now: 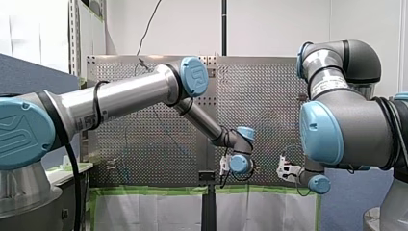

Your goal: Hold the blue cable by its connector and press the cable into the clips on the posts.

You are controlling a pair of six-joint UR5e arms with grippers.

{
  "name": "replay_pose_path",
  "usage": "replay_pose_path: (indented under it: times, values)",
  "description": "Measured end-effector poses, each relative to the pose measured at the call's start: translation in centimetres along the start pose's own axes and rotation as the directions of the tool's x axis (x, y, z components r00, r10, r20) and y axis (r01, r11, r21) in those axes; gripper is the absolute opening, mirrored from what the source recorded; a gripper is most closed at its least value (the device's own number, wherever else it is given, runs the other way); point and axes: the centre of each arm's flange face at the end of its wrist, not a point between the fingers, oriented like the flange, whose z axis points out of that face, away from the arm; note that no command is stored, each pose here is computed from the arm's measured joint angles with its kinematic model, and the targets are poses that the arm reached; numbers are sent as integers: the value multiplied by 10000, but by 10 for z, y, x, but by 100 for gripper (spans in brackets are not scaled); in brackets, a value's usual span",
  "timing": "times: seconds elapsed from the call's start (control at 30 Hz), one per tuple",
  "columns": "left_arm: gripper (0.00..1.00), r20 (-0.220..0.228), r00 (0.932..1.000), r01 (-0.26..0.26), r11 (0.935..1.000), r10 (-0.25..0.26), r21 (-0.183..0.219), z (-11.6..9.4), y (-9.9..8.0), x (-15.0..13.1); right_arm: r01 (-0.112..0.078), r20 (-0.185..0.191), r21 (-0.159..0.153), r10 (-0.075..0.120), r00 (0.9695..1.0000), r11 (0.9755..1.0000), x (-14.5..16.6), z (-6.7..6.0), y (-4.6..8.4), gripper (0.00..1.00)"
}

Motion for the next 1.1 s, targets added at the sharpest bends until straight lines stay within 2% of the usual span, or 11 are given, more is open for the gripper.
replay_pose_path:
  times: [0.17,0.43,0.57,0.8,0.97,1.1]
  values:
    - [100,59,9999,-104,9999,103,61,-12,-2,-14,-4,22,10,4,10000,10000,-1,0,-1,0]
    - [100,-44,9994,-339,9982,342,491,-47,-24,-33,-16,61,24,16,10000,10000,-2,0,-2,0]
    - [100,-465,9971,-580,9962,611,655,-66,-30,-27,-26,70,34,26,10000,10000,-2,0,-3,0]
    - [100,-1367,9853,-933,9932,1020,692,-84,-23,-6,-27,79,51,26,10000,10000,-3,0,-4,0]
    - [100,-1565,9840,-728,9937,855,851,-83,-24,-12,13,61,51,-13,10000,10000,-3,0,-4,0]
    - [100,-1635,9851,-353,9933,531,1096,-80,-31,-24,188,35,48,-188,9998,9998,-3,1,-4,0]
